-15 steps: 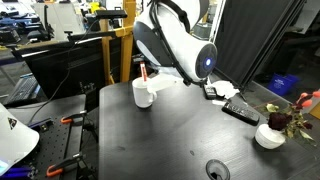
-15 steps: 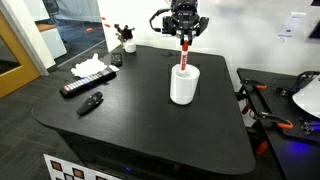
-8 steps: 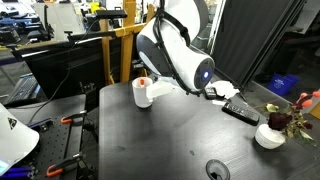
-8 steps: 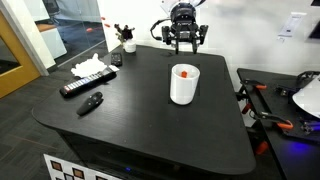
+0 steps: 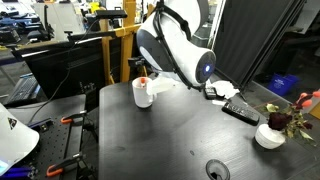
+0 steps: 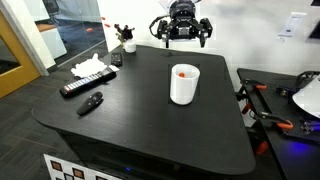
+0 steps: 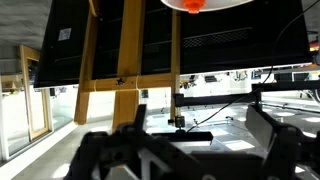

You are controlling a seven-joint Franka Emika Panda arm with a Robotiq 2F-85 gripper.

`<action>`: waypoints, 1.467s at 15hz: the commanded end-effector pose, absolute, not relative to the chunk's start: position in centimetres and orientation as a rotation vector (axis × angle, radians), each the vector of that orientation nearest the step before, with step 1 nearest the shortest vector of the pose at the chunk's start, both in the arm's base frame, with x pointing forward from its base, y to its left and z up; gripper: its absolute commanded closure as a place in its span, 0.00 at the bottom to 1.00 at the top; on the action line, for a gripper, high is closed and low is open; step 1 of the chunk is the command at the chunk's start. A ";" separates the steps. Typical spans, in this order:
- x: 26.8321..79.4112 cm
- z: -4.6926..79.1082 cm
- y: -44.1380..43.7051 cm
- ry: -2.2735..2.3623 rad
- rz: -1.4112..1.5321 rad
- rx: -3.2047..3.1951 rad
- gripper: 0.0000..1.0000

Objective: Put the marker inside the cup

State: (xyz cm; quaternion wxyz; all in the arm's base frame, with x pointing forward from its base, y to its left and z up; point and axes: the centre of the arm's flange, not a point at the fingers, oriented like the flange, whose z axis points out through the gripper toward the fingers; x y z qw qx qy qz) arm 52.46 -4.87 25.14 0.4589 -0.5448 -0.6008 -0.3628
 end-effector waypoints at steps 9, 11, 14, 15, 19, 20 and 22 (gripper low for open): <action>51.6 38.3 -2.6 -1.508 -0.834 -1.555 0.00; 52.7 37.4 -3.2 -1.502 -0.843 -1.511 0.00; 52.3 38.6 -2.9 -1.513 -0.837 -1.520 0.00; 52.2 38.5 -2.9 -1.513 -0.836 -1.521 0.00; 52.1 38.3 -2.9 -1.510 -0.834 -1.524 0.00; 52.1 38.3 -2.9 -1.510 -0.834 -1.524 0.00; 52.1 38.3 -2.9 -1.509 -0.834 -1.524 0.00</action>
